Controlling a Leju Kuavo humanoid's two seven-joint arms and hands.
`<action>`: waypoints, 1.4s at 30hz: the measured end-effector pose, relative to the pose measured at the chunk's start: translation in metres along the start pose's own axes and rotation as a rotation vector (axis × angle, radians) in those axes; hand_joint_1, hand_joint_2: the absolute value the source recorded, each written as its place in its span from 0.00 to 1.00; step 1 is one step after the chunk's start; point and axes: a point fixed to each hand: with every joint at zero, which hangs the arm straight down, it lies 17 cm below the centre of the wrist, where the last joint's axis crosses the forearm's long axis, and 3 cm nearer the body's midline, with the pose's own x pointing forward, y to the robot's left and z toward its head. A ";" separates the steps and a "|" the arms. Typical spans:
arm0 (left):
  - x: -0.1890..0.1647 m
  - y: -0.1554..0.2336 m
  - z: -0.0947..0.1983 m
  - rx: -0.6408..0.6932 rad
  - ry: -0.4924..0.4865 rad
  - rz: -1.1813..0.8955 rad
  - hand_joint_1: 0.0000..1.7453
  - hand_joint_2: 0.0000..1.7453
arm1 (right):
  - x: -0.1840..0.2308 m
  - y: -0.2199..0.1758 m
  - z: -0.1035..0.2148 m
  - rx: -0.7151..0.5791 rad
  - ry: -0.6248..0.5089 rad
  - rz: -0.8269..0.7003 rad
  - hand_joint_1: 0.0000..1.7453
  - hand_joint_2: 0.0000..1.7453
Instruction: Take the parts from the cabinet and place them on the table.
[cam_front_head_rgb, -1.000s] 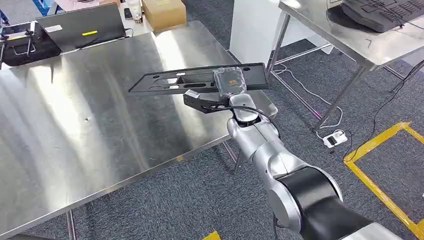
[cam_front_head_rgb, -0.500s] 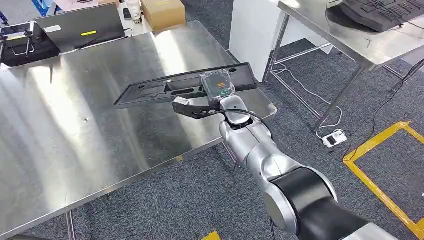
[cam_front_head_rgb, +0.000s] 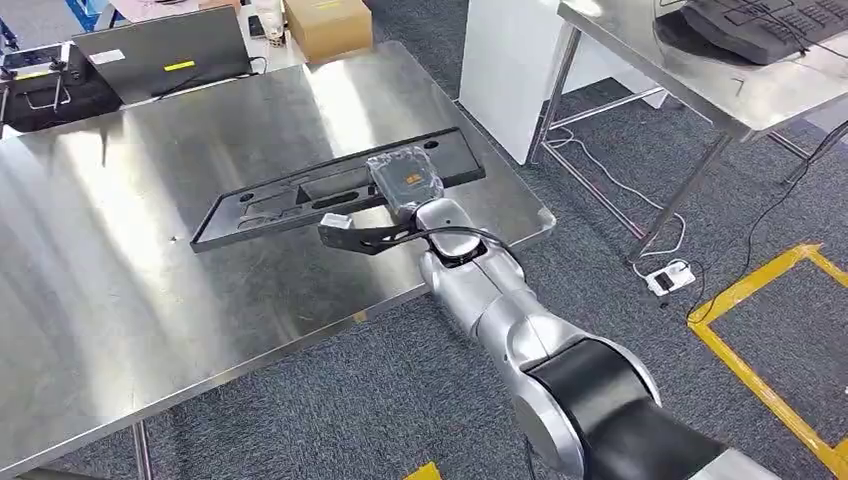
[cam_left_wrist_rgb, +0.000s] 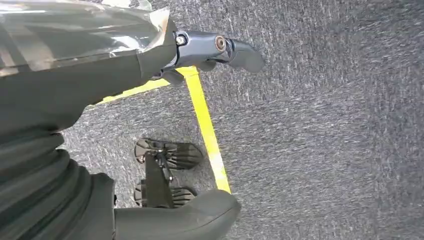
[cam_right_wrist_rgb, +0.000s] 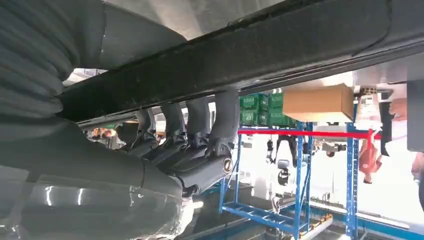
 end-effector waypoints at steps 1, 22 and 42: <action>0.000 0.000 0.000 0.001 0.001 0.000 0.00 1.00 | 0.001 0.000 0.000 0.000 -0.005 -0.001 1.00 1.00; -0.005 0.010 0.005 0.018 0.007 -0.002 0.00 1.00 | 0.019 0.005 0.002 -0.007 -0.037 -0.060 1.00 1.00; -0.016 0.030 0.022 0.034 0.002 0.015 0.00 1.00 | 0.035 0.013 0.004 0.007 -0.042 -0.110 1.00 1.00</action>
